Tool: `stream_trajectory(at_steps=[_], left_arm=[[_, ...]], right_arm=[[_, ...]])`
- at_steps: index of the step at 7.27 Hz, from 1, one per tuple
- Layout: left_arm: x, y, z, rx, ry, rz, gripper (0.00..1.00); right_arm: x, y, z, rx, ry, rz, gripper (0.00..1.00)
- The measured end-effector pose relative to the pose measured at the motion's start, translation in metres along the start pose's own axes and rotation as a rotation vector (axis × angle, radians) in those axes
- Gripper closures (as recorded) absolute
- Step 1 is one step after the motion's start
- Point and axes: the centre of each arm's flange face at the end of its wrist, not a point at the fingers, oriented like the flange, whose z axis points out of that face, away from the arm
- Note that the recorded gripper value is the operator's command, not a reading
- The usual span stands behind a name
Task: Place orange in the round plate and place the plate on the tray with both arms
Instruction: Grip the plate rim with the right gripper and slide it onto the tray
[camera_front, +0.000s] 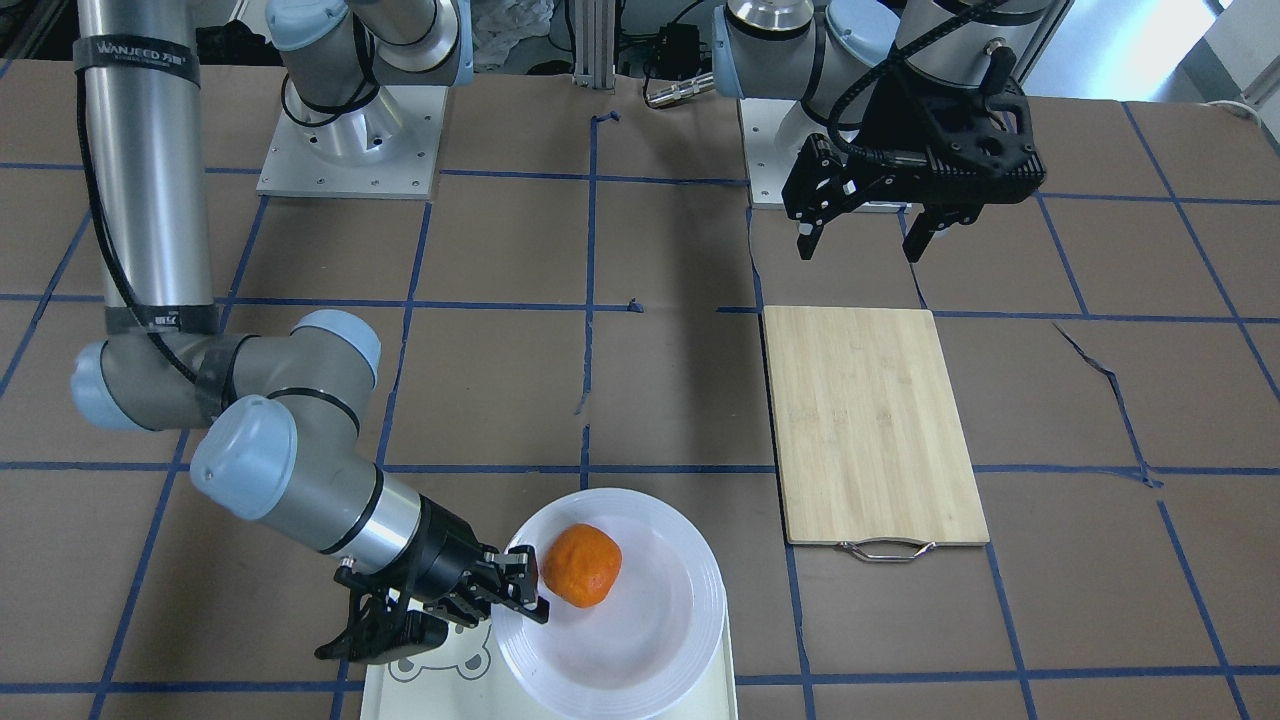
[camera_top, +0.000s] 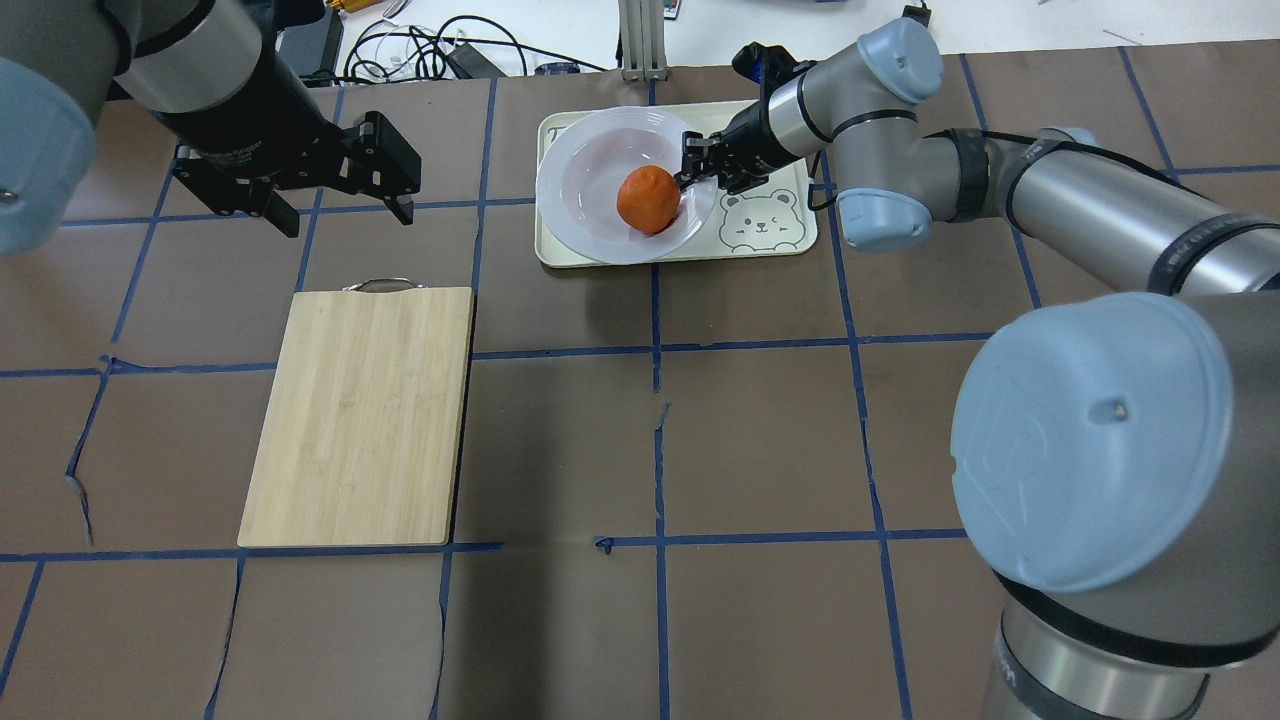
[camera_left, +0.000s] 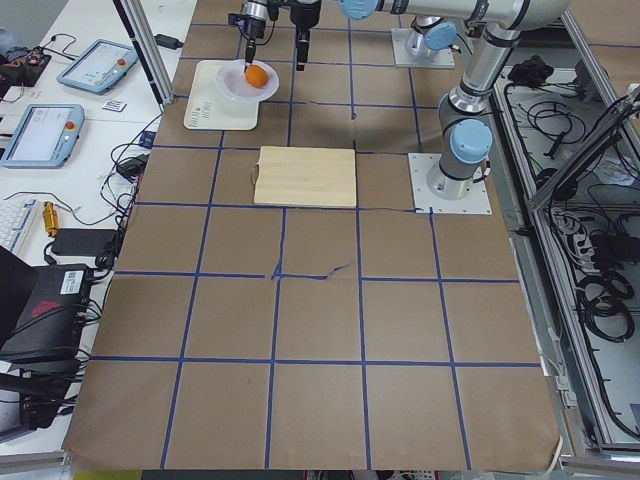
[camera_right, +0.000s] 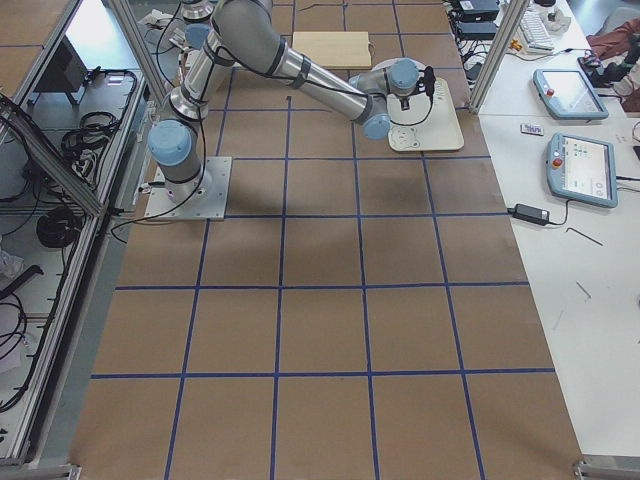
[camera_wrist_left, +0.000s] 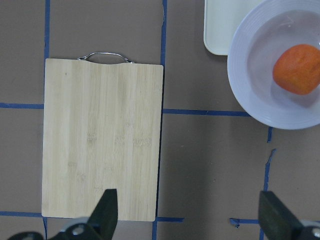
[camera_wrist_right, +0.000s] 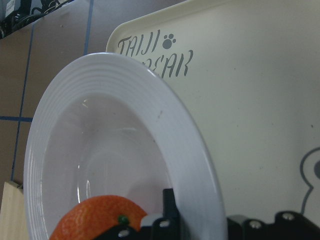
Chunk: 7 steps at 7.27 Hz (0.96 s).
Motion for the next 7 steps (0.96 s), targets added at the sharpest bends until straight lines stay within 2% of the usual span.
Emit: stream_trajectory(at_steps=[2, 5, 6, 7], left_arm=[[0.0, 0.0, 0.0, -0.001, 0.002, 0.0, 0.0], [0.001, 0.0, 0.001, -0.002, 0.006, -0.001, 0.0], [0.001, 0.0, 0.001, -0.001, 0.007, -0.002, 0.0], [0.001, 0.0, 0.001, -0.001, 0.007, -0.003, 0.0]], right_arm=[[0.014, -0.026, 0.019, -0.007, 0.002, 0.009, 1.0], [0.055, -0.039, 0.035, -0.012, 0.012, 0.044, 1.0], [0.064, -0.039, 0.038, -0.015, 0.015, 0.056, 0.77], [0.07, -0.039, 0.04, -0.017, 0.019, 0.066, 0.01]])
